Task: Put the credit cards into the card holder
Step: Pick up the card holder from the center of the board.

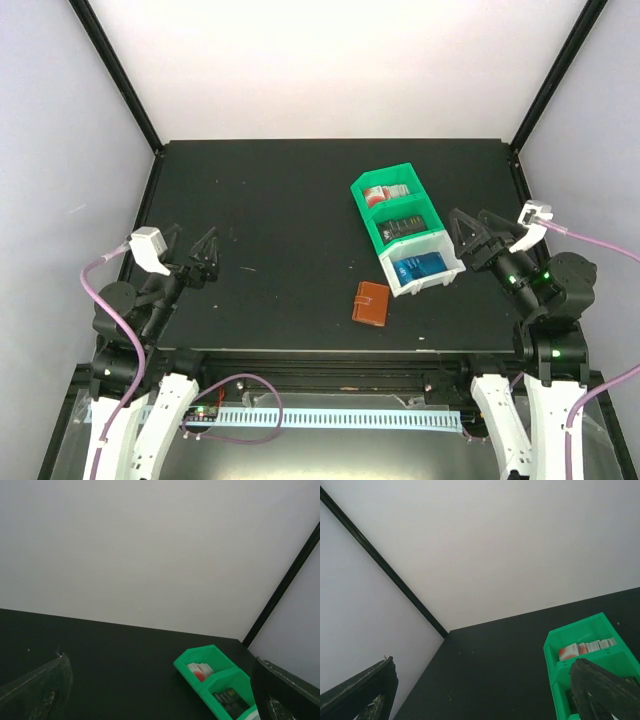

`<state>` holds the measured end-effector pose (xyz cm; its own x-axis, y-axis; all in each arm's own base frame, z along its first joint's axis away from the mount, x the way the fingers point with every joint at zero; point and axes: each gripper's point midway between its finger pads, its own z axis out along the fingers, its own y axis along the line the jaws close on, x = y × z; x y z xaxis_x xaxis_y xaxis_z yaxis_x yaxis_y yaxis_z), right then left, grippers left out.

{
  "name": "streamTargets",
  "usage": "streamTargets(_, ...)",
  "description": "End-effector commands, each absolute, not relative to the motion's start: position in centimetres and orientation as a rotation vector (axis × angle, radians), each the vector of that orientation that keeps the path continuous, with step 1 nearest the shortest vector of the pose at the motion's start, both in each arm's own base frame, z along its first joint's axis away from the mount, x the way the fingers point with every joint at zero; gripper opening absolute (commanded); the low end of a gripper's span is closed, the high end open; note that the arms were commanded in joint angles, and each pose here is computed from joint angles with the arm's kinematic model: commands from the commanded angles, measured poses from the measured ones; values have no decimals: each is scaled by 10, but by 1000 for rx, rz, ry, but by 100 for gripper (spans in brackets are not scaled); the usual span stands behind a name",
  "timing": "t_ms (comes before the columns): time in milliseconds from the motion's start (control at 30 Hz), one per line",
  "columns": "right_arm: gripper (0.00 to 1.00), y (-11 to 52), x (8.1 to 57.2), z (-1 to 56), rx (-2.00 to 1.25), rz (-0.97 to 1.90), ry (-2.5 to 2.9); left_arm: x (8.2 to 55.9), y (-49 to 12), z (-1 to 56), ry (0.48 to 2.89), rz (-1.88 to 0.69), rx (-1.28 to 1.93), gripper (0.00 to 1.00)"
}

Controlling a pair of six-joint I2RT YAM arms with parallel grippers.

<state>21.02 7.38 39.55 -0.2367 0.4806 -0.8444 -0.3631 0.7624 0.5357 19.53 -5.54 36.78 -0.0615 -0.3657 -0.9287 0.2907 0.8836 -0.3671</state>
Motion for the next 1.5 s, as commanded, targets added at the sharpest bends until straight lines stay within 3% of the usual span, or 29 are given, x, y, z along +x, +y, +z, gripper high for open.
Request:
streamTargets(0, 95, 82, 207, 395, 62, 852, 1625, 190, -61, 379, 1487, -612, -58, 99)
streamTargets(267, 95, 97, 213, 366, 43, 985, 1684, 188, -51, 354, 1568, -636, -194, 99)
streamTargets(500, 94, 119, 227, 298, 21, 1157, 1887, 200, -63, 319, 1620, -737, -213, 99)
streamTargets(600, 94, 122, 231, 259, 62, 1122, 2017, 208, -87, 301, 1636, -869, -139, 99)
streamTargets(867, 91, 147, 213, 153, 40, 818, 2441, 225, -149, 220, 1981, -1156, -44, 97)
streamTargets(1133, 71, 145, 195, 66, 60, 359, 2743, 217, -216, 164, 2233, -1209, 86, 90)
streamTargets(1467, 55, 185, 188, 40, -33, 488, 2844, 204, -279, 126, 2438, -1271, 219, 86)
